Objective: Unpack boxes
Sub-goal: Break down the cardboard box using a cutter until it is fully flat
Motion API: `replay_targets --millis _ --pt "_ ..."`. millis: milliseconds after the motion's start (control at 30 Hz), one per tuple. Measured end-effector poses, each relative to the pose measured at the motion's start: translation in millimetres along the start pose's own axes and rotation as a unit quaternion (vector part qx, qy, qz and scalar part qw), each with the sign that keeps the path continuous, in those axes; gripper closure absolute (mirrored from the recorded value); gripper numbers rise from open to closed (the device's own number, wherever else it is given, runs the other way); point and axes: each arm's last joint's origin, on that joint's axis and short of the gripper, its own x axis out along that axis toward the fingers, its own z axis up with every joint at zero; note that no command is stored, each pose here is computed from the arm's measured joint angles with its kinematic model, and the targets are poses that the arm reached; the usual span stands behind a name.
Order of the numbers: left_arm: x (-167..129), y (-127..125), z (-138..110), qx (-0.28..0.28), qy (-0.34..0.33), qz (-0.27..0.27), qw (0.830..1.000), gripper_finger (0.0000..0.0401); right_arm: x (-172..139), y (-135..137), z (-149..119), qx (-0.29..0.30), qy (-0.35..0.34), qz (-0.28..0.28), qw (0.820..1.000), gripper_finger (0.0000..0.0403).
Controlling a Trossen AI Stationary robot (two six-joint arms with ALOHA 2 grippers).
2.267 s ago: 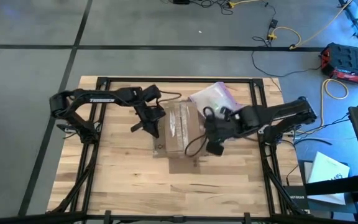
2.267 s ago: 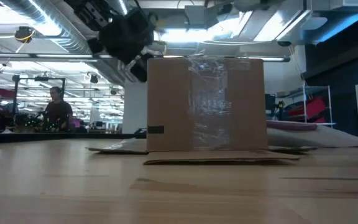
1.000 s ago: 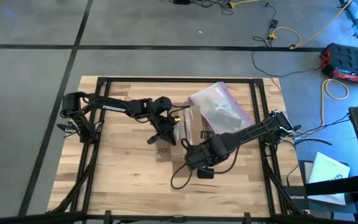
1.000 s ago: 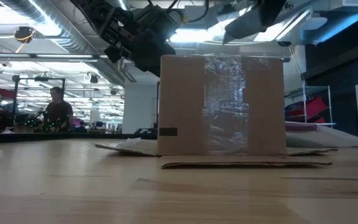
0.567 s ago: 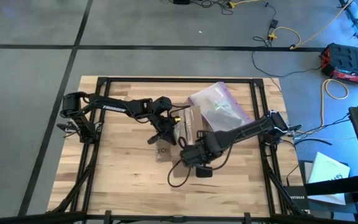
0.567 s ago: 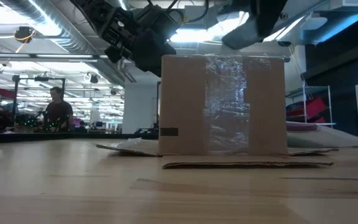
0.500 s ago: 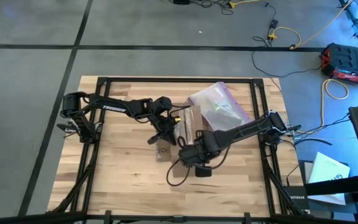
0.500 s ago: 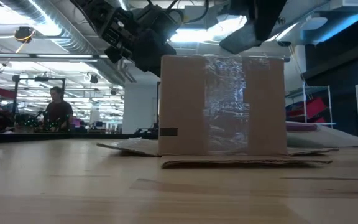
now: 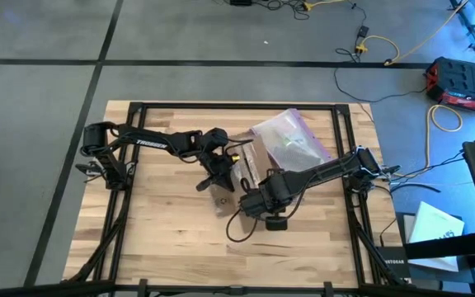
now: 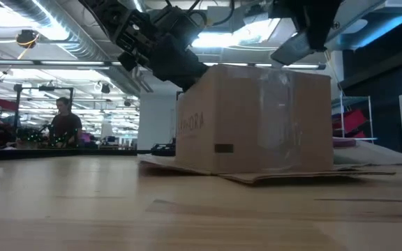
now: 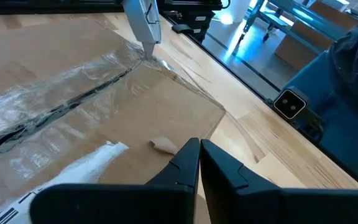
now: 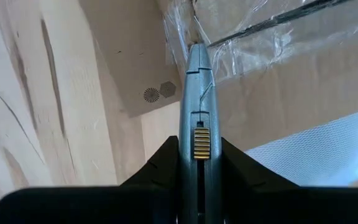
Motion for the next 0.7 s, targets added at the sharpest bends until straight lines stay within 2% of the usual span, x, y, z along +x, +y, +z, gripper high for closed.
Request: replay_targets --millis 700 --pt "1.6 -1.5 0.1 -0.004 0.001 -0.003 1.0 0.0401 0.2 -1.9 -0.1 -0.073 -0.006 -0.032 0.997 0.0348"
